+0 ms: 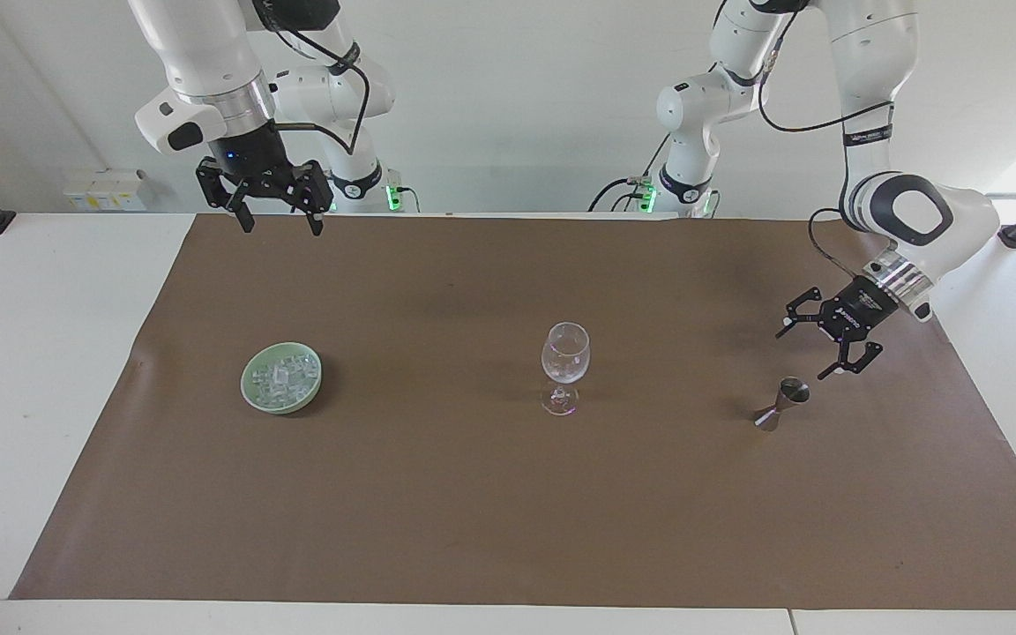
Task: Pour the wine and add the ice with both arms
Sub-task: 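Reach the open left gripper toward the small silver jigger, then close the left gripper on the silver jigger, then lift the jigger with the left gripper toward the wine glass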
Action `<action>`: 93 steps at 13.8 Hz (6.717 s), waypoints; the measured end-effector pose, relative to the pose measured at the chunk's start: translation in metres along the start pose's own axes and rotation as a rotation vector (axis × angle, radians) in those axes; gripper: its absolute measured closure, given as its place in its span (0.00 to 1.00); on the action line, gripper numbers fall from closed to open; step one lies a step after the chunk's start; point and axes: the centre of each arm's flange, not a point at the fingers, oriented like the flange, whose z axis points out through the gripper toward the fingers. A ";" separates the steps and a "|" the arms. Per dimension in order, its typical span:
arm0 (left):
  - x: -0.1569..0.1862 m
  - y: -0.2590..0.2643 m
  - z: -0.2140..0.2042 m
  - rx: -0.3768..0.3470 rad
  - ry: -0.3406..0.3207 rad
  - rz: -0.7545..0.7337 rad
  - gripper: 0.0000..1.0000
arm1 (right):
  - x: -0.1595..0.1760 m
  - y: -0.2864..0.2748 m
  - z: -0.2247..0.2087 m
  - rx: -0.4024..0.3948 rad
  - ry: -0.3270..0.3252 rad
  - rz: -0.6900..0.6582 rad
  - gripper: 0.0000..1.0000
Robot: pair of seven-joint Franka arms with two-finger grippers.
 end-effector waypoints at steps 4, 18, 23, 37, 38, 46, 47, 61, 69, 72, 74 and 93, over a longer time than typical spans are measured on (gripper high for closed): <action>0.015 0.003 0.016 0.004 -0.041 0.064 0.00 | 0.000 0.000 0.000 0.000 0.000 0.000 0.00; 0.029 0.009 0.051 -0.087 -0.233 0.033 0.00 | 0.000 0.000 0.000 0.000 0.000 0.000 0.00; 0.021 0.003 0.075 -0.108 -0.234 0.042 0.00 | 0.000 0.000 0.000 0.000 0.000 0.000 0.00; 0.020 0.005 0.080 -0.150 -0.251 0.019 0.12 | 0.000 0.000 0.000 0.000 0.000 0.000 0.00; 0.019 0.004 0.081 -0.150 -0.252 0.019 0.14 | 0.000 0.000 0.000 0.000 0.000 0.000 0.00; 0.020 0.005 0.080 -0.155 -0.249 0.017 0.53 | 0.000 0.000 0.000 0.000 0.000 0.000 0.00; 0.020 0.006 0.079 -0.157 -0.249 0.016 0.64 | 0.000 0.000 0.000 0.000 0.000 0.000 0.00; -0.008 0.012 0.080 -0.180 -0.307 0.027 0.78 | 0.000 0.000 0.000 0.000 0.000 0.000 0.00; -0.077 -0.012 0.099 -0.202 -0.318 -0.043 0.78 | 0.000 0.000 0.000 0.000 0.000 0.000 0.00; -0.108 -0.035 0.110 -0.224 -0.308 -0.048 0.78 | 0.000 0.000 0.000 0.000 0.000 0.000 0.00; -0.132 -0.053 0.115 -0.219 -0.307 -0.020 0.78 | 0.000 0.000 0.000 0.000 0.000 0.000 0.00; -0.245 -0.155 0.166 -0.141 -0.340 0.166 0.78 | 0.000 0.000 0.000 0.000 0.000 0.000 0.00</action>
